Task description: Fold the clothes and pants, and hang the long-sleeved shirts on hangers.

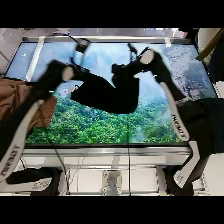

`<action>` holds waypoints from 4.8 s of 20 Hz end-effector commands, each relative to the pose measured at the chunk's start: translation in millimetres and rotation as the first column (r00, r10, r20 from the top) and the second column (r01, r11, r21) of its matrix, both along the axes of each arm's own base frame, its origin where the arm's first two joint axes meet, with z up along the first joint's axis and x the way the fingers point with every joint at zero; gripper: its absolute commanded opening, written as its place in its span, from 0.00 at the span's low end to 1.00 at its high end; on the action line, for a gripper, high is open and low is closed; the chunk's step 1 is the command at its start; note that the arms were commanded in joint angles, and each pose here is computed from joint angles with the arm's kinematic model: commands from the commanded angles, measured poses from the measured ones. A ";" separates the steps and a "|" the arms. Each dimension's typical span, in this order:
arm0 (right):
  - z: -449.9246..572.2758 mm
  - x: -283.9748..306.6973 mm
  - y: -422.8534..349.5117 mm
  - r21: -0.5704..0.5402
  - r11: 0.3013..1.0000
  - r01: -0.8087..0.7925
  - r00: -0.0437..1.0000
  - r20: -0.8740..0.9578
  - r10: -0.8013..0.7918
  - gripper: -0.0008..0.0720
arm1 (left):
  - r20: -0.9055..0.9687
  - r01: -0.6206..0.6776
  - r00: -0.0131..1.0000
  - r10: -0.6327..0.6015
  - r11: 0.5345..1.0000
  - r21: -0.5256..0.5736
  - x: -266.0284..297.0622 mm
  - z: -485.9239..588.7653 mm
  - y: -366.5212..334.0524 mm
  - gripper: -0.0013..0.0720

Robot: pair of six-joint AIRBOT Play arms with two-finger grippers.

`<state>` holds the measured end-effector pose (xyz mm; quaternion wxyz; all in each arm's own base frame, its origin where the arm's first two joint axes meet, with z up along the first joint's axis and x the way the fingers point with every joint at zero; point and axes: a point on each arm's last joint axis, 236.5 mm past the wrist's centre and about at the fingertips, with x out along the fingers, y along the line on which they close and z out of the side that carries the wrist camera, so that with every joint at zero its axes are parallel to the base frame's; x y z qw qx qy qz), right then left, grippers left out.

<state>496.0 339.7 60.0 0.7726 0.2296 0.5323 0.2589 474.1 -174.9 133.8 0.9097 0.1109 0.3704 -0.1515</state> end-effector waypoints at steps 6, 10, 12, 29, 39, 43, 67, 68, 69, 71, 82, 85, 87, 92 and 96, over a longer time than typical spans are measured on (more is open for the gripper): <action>-28.5 -21.1 168.2 0.249 0.968 -0.016 0.986 0.162 -0.026 0.77 | 0.015 -0.137 0.990 0.137 0.990 0.026 -40.1 60.4 87.3 0.05; -16.8 -39.3 159.3 0.083 0.963 -0.258 0.933 0.279 0.226 0.77 | -0.003 -0.146 0.989 0.146 0.988 0.047 -43.3 56.6 92.5 0.05; -23.6 -30.3 108.4 -0.030 0.958 -0.285 0.935 0.214 0.285 0.77 | -0.006 -0.147 0.989 0.147 0.988 0.049 -43.8 56.0 93.1 0.05; -146.1 -4.4 -111.9 0.178 0.984 0.018 0.958 -0.283 0.034 0.81 | -0.022 -0.154 0.988 0.155 0.986 0.061 -46.5 53.0 96.7 0.05; -152.5 -22.0 -47.0 0.240 0.970 -0.040 0.954 -0.279 0.108 0.77 | -0.022 -0.154 0.988 0.155 0.986 0.061 -46.5 53.0 96.7 0.05; -140.2 -24.5 -31.1 0.277 0.960 -0.048 0.954 -0.271 0.126 0.04 | -0.022 -0.154 0.988 0.155 0.986 0.061 -46.5 53.0 96.8 0.05; 138.3 -177.4 -604.3 -0.149 0.727 0.670 0.734 -0.008 -0.679 0.02 | -0.020 -0.154 0.988 0.155 0.986 0.060 -46.9 54.1 96.8 0.05; 150.9 -195.8 -617.4 -0.144 0.684 0.715 0.694 0.022 -0.720 0.02 | -0.020 -0.153 0.988 0.155 0.986 0.060 -46.9 54.1 96.7 0.05; 159.3 -215.0 -630.0 -0.151 0.637 0.756 0.649 0.042 -0.760 0.02 | -0.020 -0.153 0.988 0.155 0.986 0.060 -46.9 54.1 96.7 0.05; 160.7 -251.7 -647.6 -0.185 0.548 0.816 0.563 0.040 -0.825 0.02 | -0.019 -0.153 0.988 0.155 0.986 0.060 -46.8 54.1 96.7 0.05; 36.2 -335.1 -623.5 -0.289 0.482 0.827 0.364 -0.377 -0.852 0.45 | -0.023 -0.151 0.988 0.152 0.987 0.053 -47.4 53.7 94.8 0.05; 47.0 -342.5 -626.5 -0.333 0.454 0.827 0.343 -0.341 -0.875 0.55 | -0.024 -0.149 0.988 0.151 0.988 0.049 -47.5 53.7 93.9 0.05; 66.9 -345.3 -633.9 -0.369 0.421 0.829 0.337 -0.272 -0.901 0.54 | -0.025 -0.149 0.988 0.150 0.988 0.050 -47.5 53.5 93.9 0.05; 152.2 -266.8 -610.2 -0.045 0.488 0.871 0.484 -0.084 -0.871 0.53 | -0.027 -0.149 0.988 0.150 0.988 0.050 -47.1 52.7 93.7 0.05; 229.8 -178.7 -506.9 0.211 0.772 0.599 0.755 0.170 -0.633 0.23 | -0.091 -0.152 0.983 0.157 0.986 0.063 -58.9 42.5 95.3 0.05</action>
